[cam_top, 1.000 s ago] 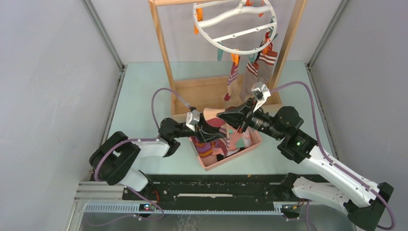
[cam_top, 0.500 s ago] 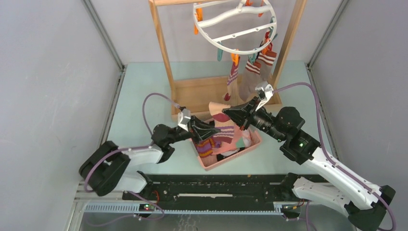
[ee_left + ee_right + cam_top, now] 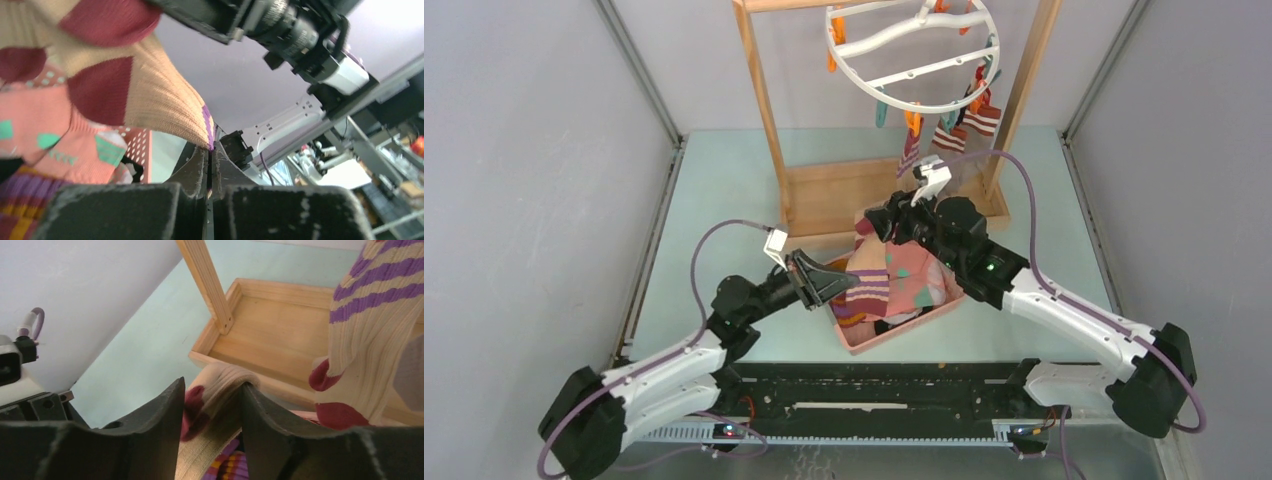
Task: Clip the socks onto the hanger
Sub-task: Pick up the sock from the bin.
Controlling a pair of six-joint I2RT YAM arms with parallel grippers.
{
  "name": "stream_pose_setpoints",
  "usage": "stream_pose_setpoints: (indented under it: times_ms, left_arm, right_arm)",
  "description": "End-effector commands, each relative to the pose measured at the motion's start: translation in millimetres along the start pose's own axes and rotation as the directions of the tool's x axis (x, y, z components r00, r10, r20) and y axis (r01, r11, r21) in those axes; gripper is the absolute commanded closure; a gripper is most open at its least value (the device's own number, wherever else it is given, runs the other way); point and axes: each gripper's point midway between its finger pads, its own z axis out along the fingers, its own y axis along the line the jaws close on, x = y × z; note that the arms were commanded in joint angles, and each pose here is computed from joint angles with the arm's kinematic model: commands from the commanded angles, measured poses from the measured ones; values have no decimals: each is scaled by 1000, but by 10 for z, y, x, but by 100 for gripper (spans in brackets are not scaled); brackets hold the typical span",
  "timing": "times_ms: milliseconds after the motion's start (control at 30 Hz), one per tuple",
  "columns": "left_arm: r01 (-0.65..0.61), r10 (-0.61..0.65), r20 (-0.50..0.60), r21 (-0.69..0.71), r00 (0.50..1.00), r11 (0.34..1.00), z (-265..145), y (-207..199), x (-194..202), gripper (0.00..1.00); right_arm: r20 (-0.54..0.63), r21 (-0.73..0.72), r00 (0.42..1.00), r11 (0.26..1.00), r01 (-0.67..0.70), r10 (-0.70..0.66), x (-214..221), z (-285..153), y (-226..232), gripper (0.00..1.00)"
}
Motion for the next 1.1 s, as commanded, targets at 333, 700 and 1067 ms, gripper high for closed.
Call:
stream_pose_setpoints:
  times_ms: [333, 700, 1067]
  left_arm:
    - [321, -305, 99, -326, 947, 889, -158, 347, -312, 100]
    - [379, -360, 127, -191, 924, 905, -81, 18, -606, 100]
    - [480, -466, 178, -45, 867, 876, -40, -149, -785, 100]
  right_arm:
    - [165, -201, 918, 899, 388, -360, -362, -707, 221, 39]
    - [156, -216, 841, 813, 541, -518, -196, -875, 122, 25]
    - [242, -143, 825, 823, 550, -510, -474, -972, 15, 11]
